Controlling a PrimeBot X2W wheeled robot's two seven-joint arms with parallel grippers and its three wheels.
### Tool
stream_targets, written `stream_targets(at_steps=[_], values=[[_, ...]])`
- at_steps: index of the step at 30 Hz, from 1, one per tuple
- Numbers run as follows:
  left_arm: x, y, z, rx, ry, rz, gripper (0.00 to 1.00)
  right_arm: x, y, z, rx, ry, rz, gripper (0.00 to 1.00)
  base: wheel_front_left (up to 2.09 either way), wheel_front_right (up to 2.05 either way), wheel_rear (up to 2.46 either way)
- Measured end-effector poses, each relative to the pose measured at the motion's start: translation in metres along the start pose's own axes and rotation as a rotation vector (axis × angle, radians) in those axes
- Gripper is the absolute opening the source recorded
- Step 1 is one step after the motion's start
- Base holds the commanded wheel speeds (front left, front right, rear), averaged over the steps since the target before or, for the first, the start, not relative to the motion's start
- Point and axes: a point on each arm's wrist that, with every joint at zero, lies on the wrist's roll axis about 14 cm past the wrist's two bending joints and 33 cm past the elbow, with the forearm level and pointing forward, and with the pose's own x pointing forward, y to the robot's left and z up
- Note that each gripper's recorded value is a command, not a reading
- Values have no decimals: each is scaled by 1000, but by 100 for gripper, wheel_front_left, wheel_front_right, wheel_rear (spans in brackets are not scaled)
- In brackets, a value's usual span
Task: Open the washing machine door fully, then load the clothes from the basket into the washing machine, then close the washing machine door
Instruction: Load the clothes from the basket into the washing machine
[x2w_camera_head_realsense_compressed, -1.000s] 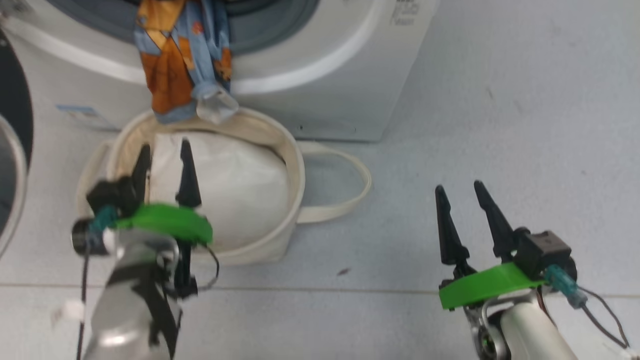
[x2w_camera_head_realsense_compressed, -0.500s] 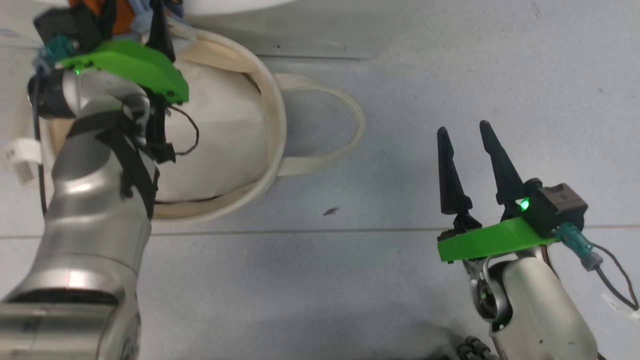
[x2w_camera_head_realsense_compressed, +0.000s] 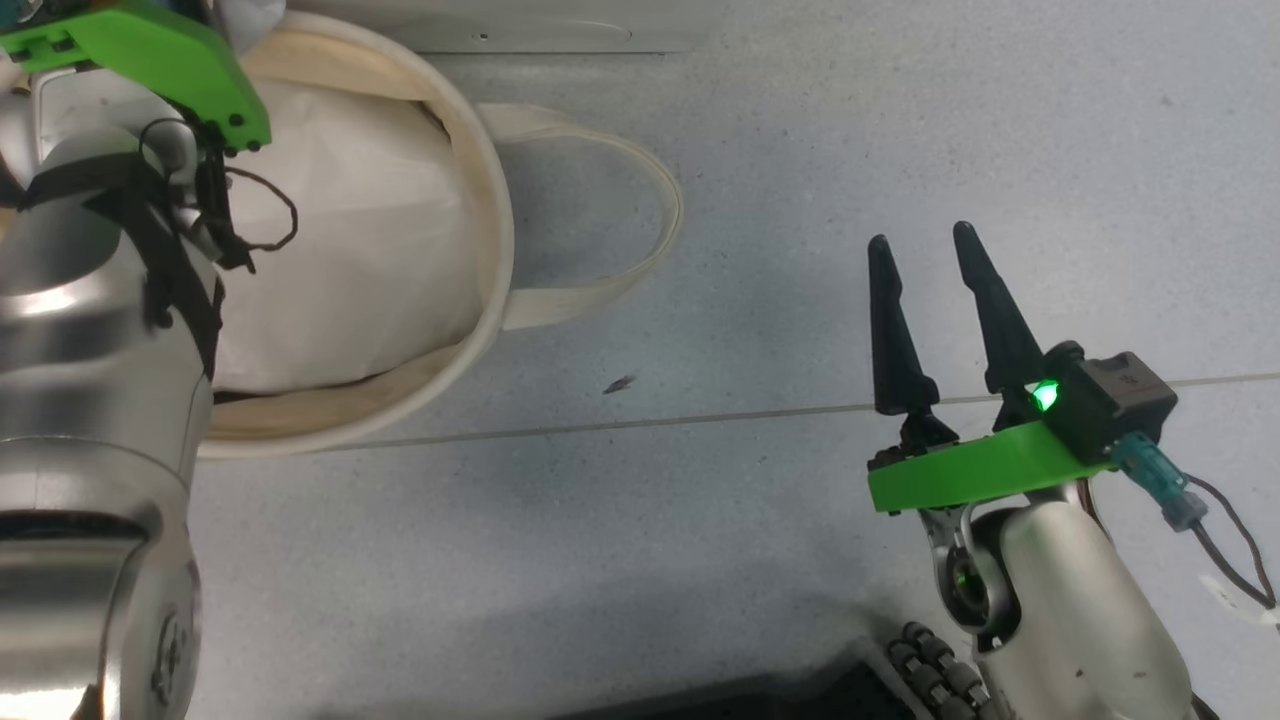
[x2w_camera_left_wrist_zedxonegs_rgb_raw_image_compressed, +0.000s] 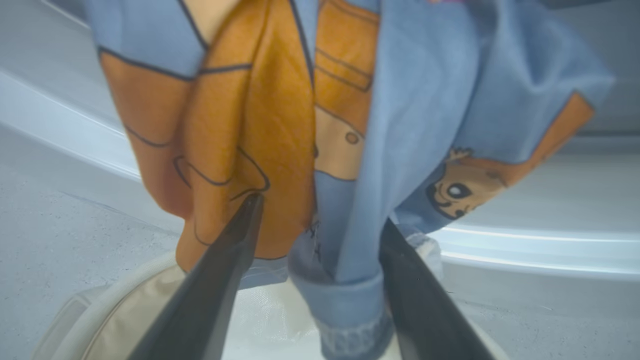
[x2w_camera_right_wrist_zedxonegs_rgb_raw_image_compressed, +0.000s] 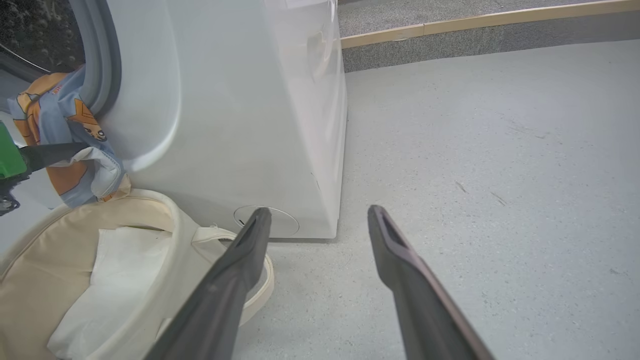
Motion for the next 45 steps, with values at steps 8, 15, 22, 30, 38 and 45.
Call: stream_targets(at_steps=[8,15,22,30,38,45], values=[[10,0,-6,-46,14,3,100,7,5,-9,-5,15,23,100,0,0,0],[12,1,0,-81,-30,-9,0,8,6,-13,-9,25,28,100,0,0,0],[9,9,13,-105,-84,-15,0,11,14,-11,-9,16,50,100,0,0,0],[-7,8,54,-108,-232,-66,0,12,24,1,-6,-14,75,100,0,0,0],[-47,-8,179,-167,-641,-149,0,10,28,8,5,-30,84,100,0,0,0],[-43,-26,194,-145,-709,-186,0,10,19,-5,14,1,63,100,0,0,0]])
